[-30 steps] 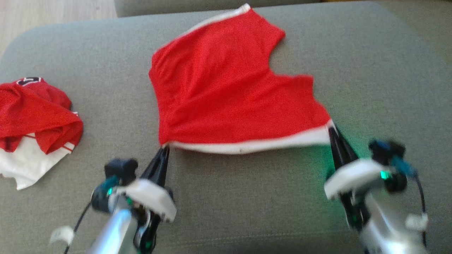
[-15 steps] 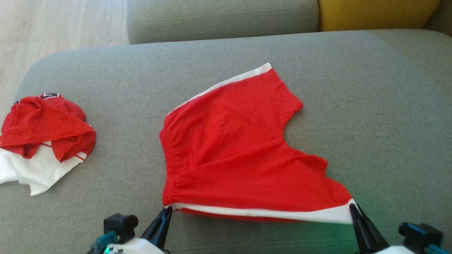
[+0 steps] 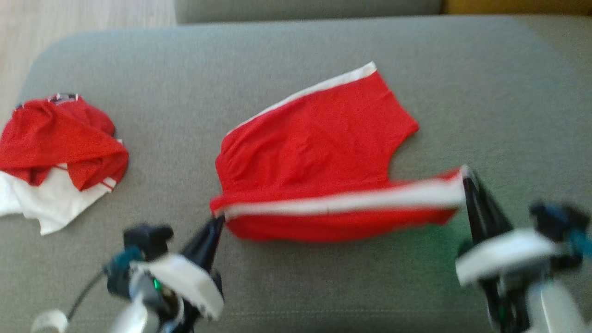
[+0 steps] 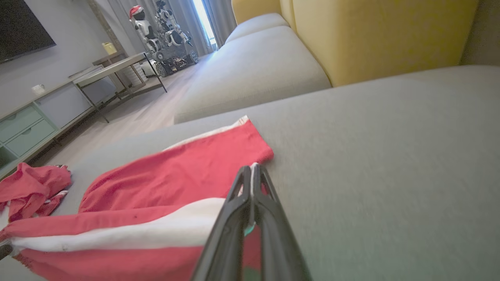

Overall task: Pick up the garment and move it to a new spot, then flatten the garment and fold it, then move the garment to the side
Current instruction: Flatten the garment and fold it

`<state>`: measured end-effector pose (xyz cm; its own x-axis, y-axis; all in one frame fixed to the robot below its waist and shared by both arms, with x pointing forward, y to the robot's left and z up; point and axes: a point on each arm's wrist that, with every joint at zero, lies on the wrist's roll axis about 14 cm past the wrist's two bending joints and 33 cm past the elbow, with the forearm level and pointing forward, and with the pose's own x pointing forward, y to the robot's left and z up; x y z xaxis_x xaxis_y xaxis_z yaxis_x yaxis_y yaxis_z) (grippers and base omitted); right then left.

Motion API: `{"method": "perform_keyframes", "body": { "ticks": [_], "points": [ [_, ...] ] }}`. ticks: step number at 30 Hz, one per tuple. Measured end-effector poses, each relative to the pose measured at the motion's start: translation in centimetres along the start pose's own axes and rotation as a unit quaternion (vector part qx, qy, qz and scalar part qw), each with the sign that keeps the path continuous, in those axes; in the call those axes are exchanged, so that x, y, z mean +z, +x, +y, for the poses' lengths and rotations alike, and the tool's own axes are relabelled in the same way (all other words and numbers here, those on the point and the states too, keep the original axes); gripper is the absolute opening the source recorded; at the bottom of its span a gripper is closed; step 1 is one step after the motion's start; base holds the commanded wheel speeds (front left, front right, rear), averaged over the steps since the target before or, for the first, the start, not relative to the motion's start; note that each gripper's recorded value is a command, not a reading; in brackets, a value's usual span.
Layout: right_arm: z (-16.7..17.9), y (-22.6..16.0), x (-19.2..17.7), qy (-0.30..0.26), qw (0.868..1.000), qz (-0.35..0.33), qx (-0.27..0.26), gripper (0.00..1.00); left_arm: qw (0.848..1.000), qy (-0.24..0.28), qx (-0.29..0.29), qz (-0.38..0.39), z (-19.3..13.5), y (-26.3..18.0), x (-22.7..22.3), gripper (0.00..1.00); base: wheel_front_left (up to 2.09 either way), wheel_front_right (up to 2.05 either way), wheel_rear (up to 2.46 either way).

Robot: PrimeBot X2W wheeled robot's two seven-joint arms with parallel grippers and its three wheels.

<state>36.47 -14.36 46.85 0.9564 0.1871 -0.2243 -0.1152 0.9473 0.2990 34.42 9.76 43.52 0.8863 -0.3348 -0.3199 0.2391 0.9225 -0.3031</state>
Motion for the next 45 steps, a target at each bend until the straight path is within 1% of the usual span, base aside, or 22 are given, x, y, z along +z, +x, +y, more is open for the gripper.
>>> {"method": "perform_keyframes", "body": {
  "ticks": [1,5,9,12,15,18,22,29,30,31,32,36,39,45],
  "points": [
    [0.3,1.3,0.7,-0.008,1.0,-0.006,0.006,0.0,1.0,-0.007,-0.002,-0.003,0.1,0.6,0.5,0.0,0.0,0.0,0.0],
    [1.2,6.9,3.5,-0.035,0.998,-0.024,0.037,0.0,1.0,-0.01,-0.006,-0.023,1.2,3.6,2.8,0.0,0.0,0.0,0.0],
    [0.6,12.5,4.9,-0.058,0.997,-0.016,0.049,0.0,1.0,-0.009,-0.011,-0.026,2.0,7.0,3.8,0.0,0.0,0.0,0.0],
    [0.2,16.3,4.6,-0.06,0.997,0.003,0.054,0.0,0.999,-0.017,-0.011,-0.032,2.4,9.3,4.2,0.0,0.0,0.0,0.0],
    [0.8,19.4,3.1,-0.063,0.995,0.033,0.069,0.0,0.999,-0.023,0.001,-0.026,3.4,10.9,3.8,0.0,0.0,0.0,0.0],
    [2.0,21.4,1.4,-0.068,0.992,0.053,0.088,0.0,0.999,-0.025,0.018,-0.019,4.7,11.6,3.2,0.0,0.0,0.0,0.0],
    [2.9,22.9,-0.1,-0.07,0.99,0.063,0.101,0.0,0.999,-0.029,0.036,-0.015,6.0,12.0,2.4,0.0,0.0,0.0,0.0],
    [2.3,24.3,-0.3,-0.069,0.991,0.054,0.098,0.0,0.998,-0.036,0.042,-0.016,6.7,12.6,2.1,0.0,0.0,0.0,0.0],
    [2.4,24.3,-0.3,-0.068,0.991,0.052,0.099,0.2,0.998,-0.036,0.043,-0.019,6.8,12.7,2.1,0.02,0.0,0.0,0.0],
    [2.6,24.3,-0.4,-0.07,0.991,0.052,0.102,0.49,0.998,-0.036,0.042,-0.019,6.8,12.6,2.0,0.73,0.0,0.0,0.0],
    [2.7,24.2,-0.6,-0.071,0.991,0.055,0.104,1.0,0.998,-0.04,0.042,-0.02,6.8,12.6,1.9,1.0,0.0,0.0,0.0],
    [2.8,23.6,-0.6,-0.075,0.99,0.046,0.106,1.0,0.997,-0.043,0.044,-0.043,6.7,12.3,2.6,1.0,0.0,0.0,0.0],
    [2.4,22.8,1.3,-0.075,0.992,0.007,0.101,1.0,0.995,-0.042,0.05,-0.081,6.4,11.6,3.9,1.0,0.0,0.0,0.0],
    [2.1,20.5,3.5,-0.102,0.989,-0.039,0.099,1.0,0.988,-0.013,0.079,-0.128,6.0,9.8,5.6,1.0,0.0,0.0,0.0]
  ]
}}
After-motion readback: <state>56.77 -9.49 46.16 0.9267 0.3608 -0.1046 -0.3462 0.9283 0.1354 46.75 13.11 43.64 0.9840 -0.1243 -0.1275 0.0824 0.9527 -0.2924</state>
